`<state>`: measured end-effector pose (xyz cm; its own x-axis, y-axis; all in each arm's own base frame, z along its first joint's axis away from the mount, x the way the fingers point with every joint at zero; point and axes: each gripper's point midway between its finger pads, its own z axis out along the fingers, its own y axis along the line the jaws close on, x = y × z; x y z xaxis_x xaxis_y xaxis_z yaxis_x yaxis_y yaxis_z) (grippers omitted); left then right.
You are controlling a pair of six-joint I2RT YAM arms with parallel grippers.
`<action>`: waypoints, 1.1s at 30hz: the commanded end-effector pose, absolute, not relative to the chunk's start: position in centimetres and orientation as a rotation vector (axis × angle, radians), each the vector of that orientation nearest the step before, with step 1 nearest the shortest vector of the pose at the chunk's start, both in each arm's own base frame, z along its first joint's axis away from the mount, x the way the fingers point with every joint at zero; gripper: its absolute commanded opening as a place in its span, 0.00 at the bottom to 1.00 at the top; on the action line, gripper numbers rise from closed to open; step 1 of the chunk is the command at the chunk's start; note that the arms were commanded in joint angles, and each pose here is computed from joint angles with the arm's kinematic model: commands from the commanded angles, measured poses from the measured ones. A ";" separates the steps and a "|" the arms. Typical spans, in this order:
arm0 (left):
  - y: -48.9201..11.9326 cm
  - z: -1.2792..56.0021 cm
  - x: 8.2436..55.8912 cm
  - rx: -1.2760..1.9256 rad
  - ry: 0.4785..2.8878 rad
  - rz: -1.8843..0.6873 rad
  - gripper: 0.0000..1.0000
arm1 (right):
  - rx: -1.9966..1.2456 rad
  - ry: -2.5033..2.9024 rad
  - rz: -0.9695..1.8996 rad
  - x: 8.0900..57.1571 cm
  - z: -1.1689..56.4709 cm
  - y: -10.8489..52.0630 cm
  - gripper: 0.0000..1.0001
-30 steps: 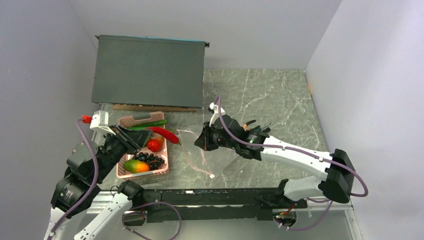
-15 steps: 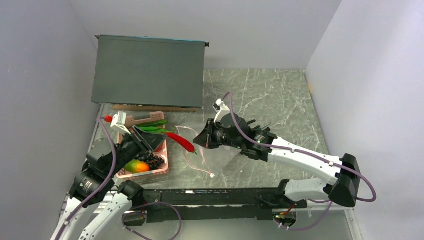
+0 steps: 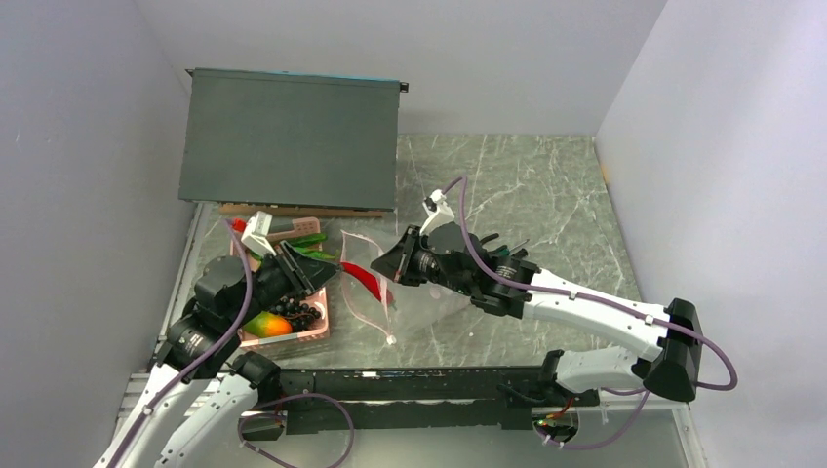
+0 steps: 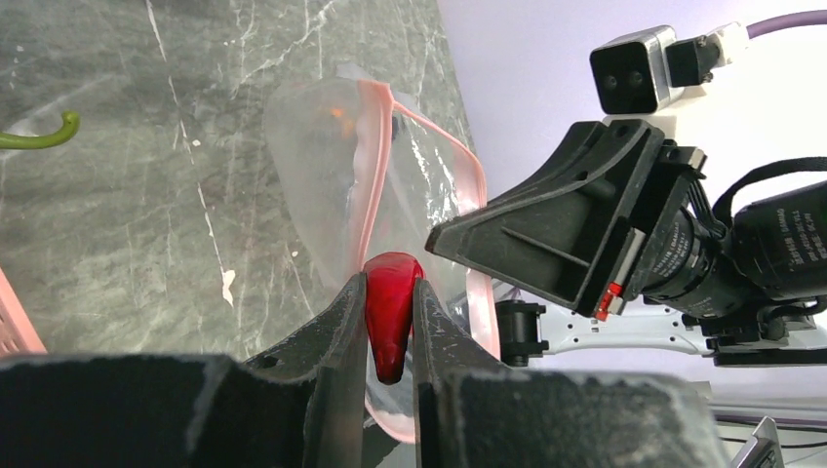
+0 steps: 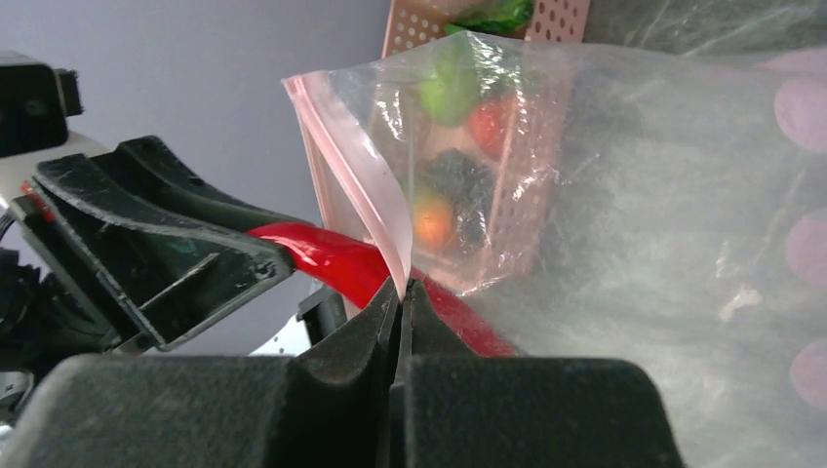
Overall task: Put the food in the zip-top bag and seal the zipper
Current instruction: Place the fake vegetable in the zipper food storage bag.
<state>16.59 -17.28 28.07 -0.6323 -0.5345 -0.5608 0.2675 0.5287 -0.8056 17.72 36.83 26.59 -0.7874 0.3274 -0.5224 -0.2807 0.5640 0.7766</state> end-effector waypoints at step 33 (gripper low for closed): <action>-13.0 28.9 15.2 -0.207 1.958 -0.925 0.84 | -0.089 1.942 1.263 16.9 31.8 36.8 0.00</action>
